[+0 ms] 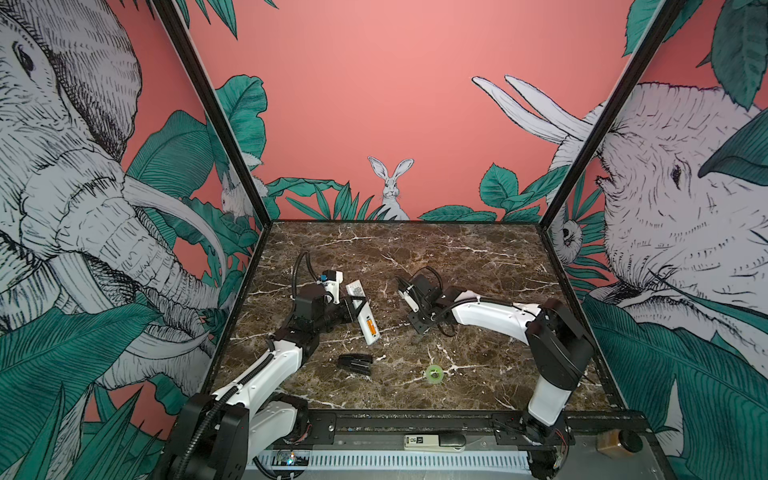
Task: Load the batteries into the remote control
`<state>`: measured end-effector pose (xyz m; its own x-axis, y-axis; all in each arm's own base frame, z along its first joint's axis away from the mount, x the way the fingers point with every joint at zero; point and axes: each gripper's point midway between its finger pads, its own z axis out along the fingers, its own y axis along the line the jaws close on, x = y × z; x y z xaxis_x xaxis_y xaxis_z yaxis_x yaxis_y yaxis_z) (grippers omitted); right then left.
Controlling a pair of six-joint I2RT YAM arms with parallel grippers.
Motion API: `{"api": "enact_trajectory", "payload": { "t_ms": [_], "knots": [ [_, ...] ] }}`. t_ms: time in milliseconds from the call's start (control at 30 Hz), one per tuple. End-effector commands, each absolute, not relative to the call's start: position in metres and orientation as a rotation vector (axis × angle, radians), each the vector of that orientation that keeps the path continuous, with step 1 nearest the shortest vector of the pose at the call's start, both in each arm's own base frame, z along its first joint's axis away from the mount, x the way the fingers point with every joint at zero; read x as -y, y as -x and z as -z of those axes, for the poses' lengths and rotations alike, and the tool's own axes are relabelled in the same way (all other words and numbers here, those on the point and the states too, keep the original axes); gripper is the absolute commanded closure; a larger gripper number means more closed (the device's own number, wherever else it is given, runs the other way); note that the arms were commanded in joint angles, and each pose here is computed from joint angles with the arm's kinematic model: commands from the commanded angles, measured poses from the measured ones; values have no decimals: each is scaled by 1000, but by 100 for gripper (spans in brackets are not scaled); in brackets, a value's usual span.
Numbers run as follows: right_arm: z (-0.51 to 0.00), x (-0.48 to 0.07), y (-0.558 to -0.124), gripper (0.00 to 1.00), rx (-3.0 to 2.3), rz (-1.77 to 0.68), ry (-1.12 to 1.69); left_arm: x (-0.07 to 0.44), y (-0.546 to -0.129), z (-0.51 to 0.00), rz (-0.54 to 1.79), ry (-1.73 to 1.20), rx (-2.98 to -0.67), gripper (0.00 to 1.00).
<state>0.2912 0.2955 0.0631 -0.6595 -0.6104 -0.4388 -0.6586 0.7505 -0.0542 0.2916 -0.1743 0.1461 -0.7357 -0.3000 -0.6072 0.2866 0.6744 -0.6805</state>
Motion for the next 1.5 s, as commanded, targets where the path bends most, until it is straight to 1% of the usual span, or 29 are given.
{"api": "enact_trajectory", "payload": {
  "t_ms": [0,467,533,700,867,1200,1467],
  "knots": [
    [-74,-300,-290,75,-2472,-190,962,175,-300,-162,1049,1,-2106,100],
    [-101,-305,-288,77,-2337,-315,904,175,-303,-162,1047,0,-2096,100],
    [-114,-305,-286,77,-2289,-348,888,177,-304,-162,1052,-1,-2097,100],
    [-128,-310,-282,77,-2218,-425,880,178,-306,-163,1063,4,-2093,100],
    [-145,-322,-277,78,-2145,-511,889,179,-307,-163,1081,14,-2087,100],
    [-183,-365,-262,78,-1989,-803,815,184,-308,-170,1138,18,-2047,100],
    [-193,-382,-254,78,-1923,-923,798,187,-304,-184,1191,-6,-1990,100]
  ]
}}
